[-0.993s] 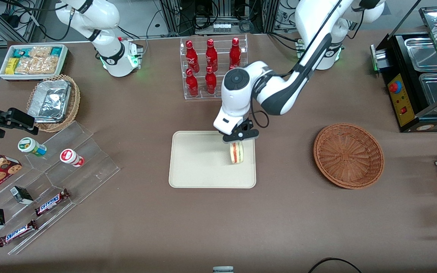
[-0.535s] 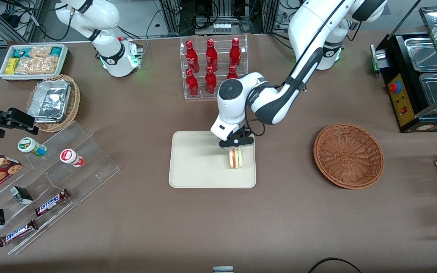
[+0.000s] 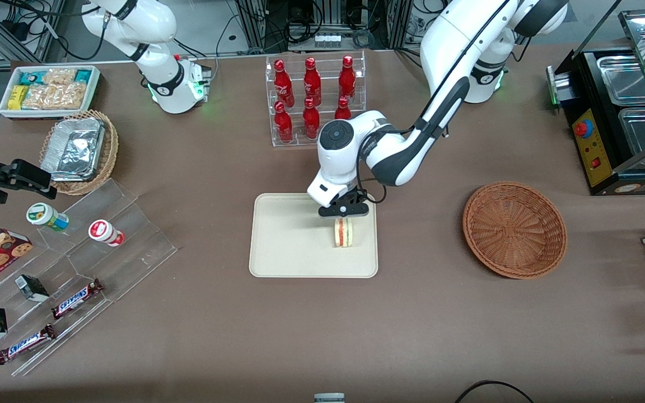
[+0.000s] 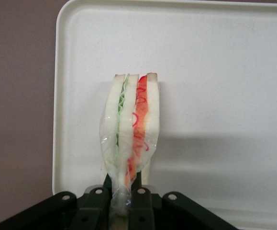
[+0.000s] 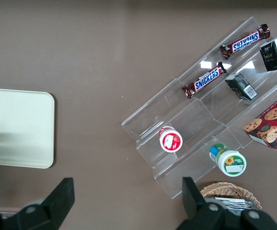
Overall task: Place sandwich from basket to tray
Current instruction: 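Lower the sandwich onto the tray center and open the left gripper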
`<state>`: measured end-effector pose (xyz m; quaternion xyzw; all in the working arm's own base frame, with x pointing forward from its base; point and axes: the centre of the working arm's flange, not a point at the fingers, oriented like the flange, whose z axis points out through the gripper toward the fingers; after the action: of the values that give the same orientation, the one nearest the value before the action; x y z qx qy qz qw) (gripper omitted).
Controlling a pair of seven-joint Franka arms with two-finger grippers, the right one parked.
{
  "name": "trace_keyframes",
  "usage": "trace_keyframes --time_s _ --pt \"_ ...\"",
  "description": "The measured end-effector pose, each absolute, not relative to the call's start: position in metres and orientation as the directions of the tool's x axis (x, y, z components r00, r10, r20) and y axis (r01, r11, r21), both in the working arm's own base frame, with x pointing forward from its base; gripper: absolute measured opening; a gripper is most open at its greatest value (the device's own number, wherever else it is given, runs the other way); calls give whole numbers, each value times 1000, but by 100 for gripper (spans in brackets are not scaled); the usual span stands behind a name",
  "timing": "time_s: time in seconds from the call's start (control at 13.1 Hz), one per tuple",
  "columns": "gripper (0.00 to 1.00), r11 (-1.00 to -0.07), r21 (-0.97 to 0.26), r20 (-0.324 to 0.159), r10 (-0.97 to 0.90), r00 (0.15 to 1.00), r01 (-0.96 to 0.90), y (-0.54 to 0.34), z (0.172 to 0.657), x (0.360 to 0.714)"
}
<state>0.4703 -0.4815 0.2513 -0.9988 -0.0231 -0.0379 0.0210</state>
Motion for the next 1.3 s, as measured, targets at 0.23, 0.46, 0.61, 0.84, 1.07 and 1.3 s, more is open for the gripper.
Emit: trace_keyframes --time_s 0.23,0.46,0.61,0.84,1.07,1.3 --pt "15 -998 -34 74 43 996 46 -482 243 471" --pt "14 -998 -35 73 45 996 48 -480 240 472" --pt "14 -998 -35 74 46 996 49 -480 240 473" --pt "42 -998 -35 76 48 996 51 -479 240 475" --pt "75 -998 -20 93 63 994 66 -480 251 483" --pt "100 -992 -39 106 115 988 119 -472 285 495"
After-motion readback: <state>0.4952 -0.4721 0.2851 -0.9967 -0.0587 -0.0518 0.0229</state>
